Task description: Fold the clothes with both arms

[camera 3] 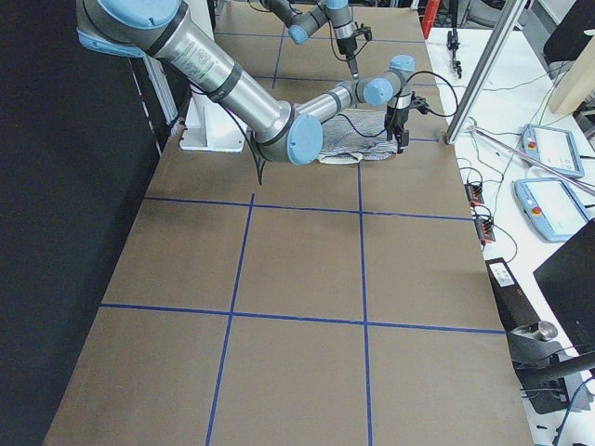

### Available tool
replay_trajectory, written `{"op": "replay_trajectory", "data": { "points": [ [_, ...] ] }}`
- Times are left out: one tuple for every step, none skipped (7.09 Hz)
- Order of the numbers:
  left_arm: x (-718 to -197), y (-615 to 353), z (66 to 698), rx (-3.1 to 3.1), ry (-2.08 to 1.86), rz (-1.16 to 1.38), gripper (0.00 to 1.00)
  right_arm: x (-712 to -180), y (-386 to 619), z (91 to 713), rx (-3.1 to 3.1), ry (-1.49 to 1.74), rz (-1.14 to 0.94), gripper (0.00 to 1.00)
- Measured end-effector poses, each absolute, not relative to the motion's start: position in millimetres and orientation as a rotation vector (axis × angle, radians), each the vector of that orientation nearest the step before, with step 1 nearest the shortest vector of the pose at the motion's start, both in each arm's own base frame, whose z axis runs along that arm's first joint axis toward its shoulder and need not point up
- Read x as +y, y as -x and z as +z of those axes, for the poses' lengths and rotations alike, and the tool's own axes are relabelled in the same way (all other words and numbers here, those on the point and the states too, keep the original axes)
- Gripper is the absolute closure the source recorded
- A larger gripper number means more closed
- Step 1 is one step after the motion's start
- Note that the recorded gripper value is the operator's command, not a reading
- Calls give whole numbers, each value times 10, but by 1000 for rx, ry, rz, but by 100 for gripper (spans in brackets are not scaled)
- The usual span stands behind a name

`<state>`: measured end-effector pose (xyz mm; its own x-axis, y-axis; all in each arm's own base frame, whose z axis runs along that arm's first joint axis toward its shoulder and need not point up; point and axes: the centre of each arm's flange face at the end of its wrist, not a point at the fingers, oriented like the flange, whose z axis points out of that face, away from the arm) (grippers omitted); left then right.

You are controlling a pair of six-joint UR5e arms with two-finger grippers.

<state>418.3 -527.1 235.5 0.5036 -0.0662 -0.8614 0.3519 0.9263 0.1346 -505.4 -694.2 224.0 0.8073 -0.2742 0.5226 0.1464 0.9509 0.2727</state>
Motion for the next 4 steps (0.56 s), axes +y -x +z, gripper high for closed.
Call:
{"op": "replay_trajectory", "data": {
  "points": [
    [-5272, -4183, 2357, 1014, -310, -257, 0, -6829, 5257, 2155, -594, -239, -219, 0],
    [-5287, -4165, 2367, 1010, -307, -260, 0, -6741, 5459, 2129, -590, -263, -204, 0],
    [-5326, -4107, 2379, 1013, -295, -262, 0, -6673, 5659, 2116, -574, -296, -188, 0],
    [-5369, -4032, 2388, 1021, -276, -261, 0, -6624, 5788, 2125, -555, -319, -178, 0]
  ]
}}
